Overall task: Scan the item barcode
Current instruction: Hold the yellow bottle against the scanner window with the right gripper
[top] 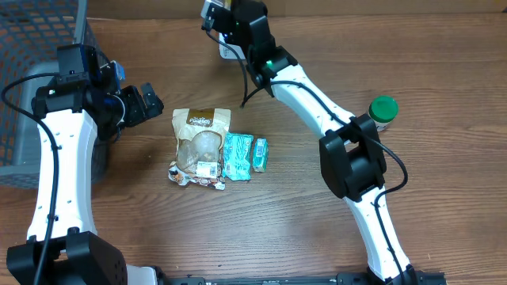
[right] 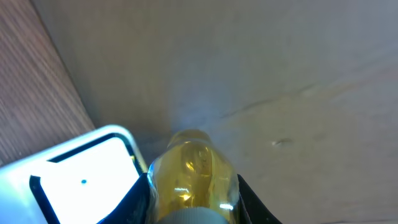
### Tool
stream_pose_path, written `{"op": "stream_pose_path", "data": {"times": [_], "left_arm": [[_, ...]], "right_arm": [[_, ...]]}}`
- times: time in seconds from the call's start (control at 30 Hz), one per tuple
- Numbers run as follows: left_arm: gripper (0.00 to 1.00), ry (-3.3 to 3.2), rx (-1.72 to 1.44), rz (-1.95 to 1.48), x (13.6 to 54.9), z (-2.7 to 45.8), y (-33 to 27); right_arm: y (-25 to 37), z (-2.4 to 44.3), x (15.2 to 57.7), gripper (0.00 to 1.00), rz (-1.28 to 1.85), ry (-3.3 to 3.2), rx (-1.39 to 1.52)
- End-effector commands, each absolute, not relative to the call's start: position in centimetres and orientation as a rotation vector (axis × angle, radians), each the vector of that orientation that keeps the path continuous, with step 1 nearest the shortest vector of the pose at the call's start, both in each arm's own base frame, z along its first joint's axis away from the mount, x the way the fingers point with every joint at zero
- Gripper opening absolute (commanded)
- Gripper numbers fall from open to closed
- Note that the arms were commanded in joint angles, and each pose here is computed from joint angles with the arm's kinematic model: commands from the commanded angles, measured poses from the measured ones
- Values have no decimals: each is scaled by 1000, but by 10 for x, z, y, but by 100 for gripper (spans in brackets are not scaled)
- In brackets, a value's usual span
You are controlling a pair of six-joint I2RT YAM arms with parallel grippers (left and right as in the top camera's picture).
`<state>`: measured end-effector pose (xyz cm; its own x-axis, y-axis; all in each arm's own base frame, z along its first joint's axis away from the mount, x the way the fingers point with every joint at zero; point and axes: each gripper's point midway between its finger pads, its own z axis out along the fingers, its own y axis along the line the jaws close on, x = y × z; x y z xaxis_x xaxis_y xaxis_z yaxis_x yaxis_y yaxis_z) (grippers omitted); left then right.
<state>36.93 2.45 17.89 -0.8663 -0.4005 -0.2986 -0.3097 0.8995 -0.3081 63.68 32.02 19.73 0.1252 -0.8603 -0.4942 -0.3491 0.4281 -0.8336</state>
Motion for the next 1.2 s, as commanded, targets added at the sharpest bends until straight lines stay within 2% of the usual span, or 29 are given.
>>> {"op": "stream_pose_path", "data": {"times": [0.0, 0.53, 0.63, 0.93, 1.07, 1.17], "left_arm": [[99, 2684, -471, -358, 373, 189, 23], [100, 2684, -471, -358, 373, 189, 23], [100, 2684, -471, -358, 373, 189, 23], [99, 2684, -472, -359, 373, 189, 23], [99, 2684, -471, -358, 373, 189, 23], [100, 2684, -471, -358, 373, 189, 23]], "right_arm": [[329, 207, 637, 4, -494, 1409, -1141], [334, 172, 640, 4, -485, 1423, -1192], [336, 185, 639, 4, -450, 1430, -1140], [319, 305, 609, 4, -192, 1514, -805], [290, 320, 592, 5, -38, 1696, -645], [278, 307, 578, 4, 125, 1852, -546]]}}
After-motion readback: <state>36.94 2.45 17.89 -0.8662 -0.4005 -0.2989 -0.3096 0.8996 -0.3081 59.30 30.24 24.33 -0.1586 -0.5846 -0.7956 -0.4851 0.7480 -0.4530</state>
